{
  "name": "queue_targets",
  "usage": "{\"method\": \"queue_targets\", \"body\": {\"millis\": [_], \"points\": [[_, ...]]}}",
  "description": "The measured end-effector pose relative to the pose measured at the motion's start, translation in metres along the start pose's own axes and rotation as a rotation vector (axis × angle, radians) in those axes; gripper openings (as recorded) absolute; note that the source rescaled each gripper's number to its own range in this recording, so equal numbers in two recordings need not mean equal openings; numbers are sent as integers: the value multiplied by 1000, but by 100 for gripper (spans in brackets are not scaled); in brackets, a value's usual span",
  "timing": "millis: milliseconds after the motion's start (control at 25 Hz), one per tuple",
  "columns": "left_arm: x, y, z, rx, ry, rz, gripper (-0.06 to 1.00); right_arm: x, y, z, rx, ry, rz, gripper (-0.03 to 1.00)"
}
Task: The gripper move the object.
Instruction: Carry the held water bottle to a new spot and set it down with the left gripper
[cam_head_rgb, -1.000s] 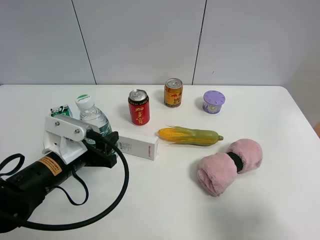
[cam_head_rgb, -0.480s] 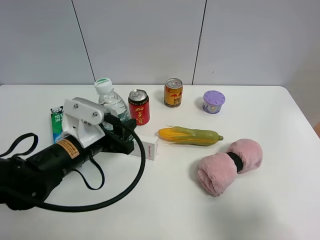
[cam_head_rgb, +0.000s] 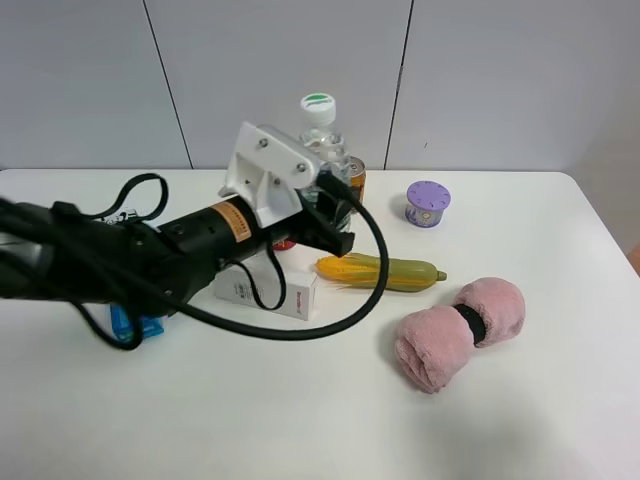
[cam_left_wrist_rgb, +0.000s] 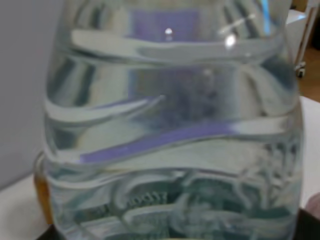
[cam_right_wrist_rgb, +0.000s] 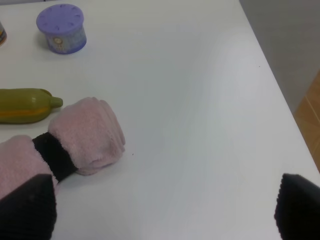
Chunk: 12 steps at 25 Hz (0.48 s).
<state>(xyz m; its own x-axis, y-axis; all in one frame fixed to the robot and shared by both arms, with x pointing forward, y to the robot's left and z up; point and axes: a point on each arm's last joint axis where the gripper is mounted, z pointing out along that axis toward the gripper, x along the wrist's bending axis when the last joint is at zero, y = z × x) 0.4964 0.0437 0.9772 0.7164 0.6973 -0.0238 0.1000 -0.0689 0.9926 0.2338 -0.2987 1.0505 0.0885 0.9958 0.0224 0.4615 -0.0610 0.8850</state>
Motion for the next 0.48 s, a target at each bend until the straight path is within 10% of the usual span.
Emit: {"method": "queue_targets", "body": {"millis": [480], "points": [[41, -21, 87, 20, -34, -83, 6, 0, 0, 0, 0, 0, 0, 100]]}}
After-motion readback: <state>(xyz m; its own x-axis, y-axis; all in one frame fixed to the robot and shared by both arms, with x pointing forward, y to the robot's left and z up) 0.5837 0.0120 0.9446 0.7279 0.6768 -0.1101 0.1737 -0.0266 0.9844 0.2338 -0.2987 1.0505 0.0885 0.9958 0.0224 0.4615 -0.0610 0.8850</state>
